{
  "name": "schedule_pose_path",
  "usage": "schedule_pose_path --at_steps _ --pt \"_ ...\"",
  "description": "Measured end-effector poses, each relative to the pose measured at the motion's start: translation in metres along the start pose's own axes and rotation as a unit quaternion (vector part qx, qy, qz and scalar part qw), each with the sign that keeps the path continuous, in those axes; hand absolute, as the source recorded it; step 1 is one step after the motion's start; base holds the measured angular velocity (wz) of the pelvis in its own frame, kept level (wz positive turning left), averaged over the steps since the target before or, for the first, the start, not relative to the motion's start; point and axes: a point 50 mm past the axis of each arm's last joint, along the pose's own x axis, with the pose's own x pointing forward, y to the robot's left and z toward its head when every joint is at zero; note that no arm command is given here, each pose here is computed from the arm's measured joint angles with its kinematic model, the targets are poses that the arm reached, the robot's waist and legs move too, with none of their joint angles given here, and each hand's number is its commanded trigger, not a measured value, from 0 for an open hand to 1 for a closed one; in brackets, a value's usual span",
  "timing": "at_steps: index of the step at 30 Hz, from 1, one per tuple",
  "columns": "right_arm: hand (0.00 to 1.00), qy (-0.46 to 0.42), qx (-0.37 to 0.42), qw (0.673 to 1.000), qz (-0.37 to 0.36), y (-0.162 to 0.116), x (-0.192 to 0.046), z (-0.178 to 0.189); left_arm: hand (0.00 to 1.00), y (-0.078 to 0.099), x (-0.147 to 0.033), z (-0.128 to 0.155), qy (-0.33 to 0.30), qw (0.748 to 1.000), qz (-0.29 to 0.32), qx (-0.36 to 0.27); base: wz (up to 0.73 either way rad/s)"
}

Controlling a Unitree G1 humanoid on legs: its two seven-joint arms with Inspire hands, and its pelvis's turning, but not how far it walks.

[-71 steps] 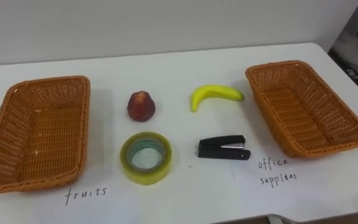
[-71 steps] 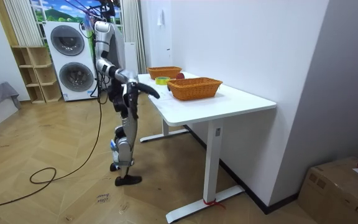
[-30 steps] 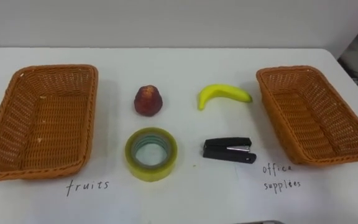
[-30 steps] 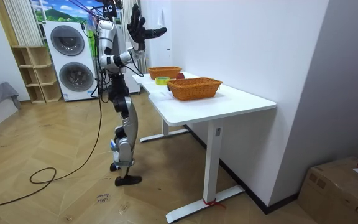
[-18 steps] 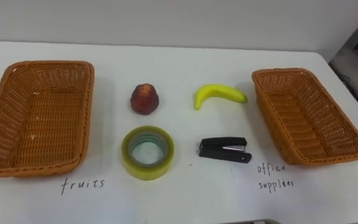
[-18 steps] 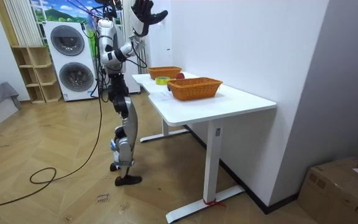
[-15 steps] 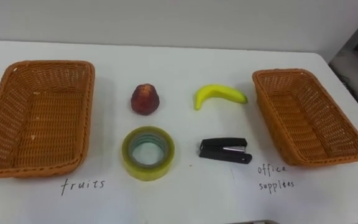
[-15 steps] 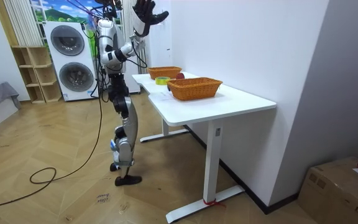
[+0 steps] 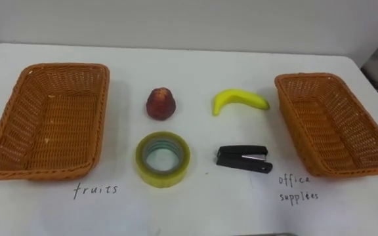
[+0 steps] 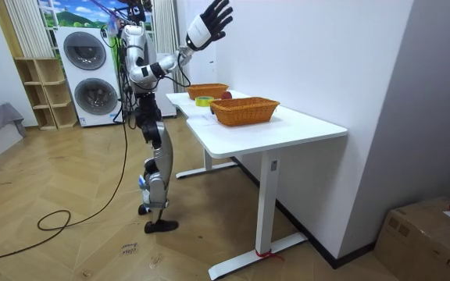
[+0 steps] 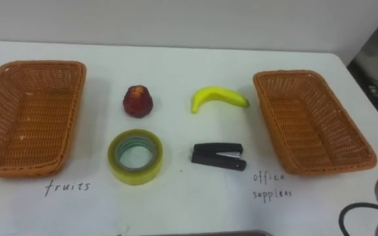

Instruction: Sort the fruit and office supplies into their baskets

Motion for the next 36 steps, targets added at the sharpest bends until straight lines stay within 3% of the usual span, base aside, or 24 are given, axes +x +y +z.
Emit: schedule_pose_path --at_steps 14,36 --pt "0.0 0.033 -0.044 0.986 0.155 0.03 -0.01 -0.016 0.0 0.001 0.0 0.008 -0.016 0.999 0.003 0.034 0.02" --pt "0.0 0.065 -0.106 0.9 0.419 0.066 -0.042 -0.033 0.0 0.0 0.0 0.015 -0.027 0.999 -0.006 0.042 0.0"
